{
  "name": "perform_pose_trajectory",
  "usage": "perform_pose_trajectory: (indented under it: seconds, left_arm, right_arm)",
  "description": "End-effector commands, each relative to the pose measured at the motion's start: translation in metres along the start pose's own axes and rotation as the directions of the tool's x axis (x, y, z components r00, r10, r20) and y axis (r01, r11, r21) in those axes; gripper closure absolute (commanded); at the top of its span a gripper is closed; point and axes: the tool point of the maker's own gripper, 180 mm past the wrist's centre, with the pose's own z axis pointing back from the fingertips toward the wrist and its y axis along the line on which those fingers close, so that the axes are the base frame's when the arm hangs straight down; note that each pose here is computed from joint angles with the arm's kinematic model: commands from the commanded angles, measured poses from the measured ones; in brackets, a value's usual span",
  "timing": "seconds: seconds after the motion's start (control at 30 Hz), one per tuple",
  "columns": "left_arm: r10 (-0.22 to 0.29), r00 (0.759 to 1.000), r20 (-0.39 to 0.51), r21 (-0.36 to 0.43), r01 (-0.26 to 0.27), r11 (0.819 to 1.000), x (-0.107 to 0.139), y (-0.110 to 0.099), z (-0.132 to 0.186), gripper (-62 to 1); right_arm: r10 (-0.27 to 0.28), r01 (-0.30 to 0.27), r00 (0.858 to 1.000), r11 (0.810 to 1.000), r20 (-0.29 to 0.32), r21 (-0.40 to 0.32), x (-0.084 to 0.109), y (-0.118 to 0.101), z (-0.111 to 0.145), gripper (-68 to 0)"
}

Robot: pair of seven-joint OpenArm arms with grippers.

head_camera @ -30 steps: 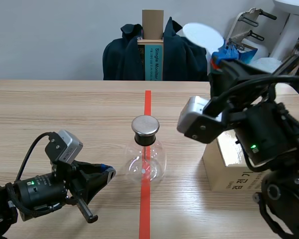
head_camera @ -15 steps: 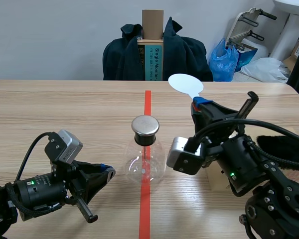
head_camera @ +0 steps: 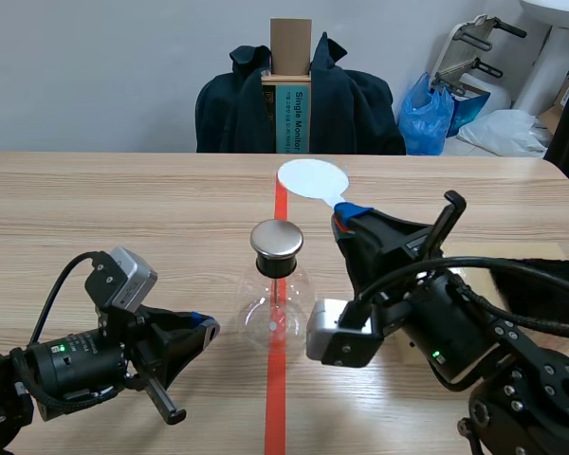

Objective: Do the electroscope experiment.
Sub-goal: 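Bring the plate to the electroscope and point at the metal foil, then move the plate toward and away from the electroscope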

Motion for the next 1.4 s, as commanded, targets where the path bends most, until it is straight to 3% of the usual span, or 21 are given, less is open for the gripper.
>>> perform_pose_trajectory:
  seconds: [0.0, 0.43, 0.77, 1.07, 1.37]
  left_arm:
    - [0.001, 0.999, 0.045, -0.012, -0.001, 1.0, 0.013, -0.004, -0.004, -2.1]
    - [0.001, 0.999, 0.046, -0.012, -0.001, 1.0, 0.013, -0.004, -0.004, -2.1]
    - [0.001, 0.999, 0.046, -0.012, -0.001, 1.0, 0.013, -0.004, -0.004, -2.1]
    - [0.001, 0.999, 0.046, -0.012, -0.001, 1.0, 0.013, -0.004, -0.004, -2.1]
    - [0.001, 0.999, 0.046, -0.012, -0.001, 1.0, 0.013, -0.004, -0.004, -2.1]
  right_arm:
    - [0.013, -0.012, 1.0, 1.0, 0.022, -0.02, 0.003, -0.007, 0.0, -0.6]
    - [0.016, -0.019, 0.982, 1.0, 0.189, 0.012, 0.031, 0.001, 0.012, -0.6]
    - [0.024, -0.03, 0.969, 0.999, 0.244, 0.02, 0.041, 0.003, 0.015, -0.6]
    - [0.033, -0.041, 0.971, 0.999, 0.238, 0.027, 0.04, 0.004, 0.014, -0.6]
    - [0.036, -0.042, 0.992, 0.998, 0.124, 0.044, 0.023, 0.008, 0.015, -0.6]
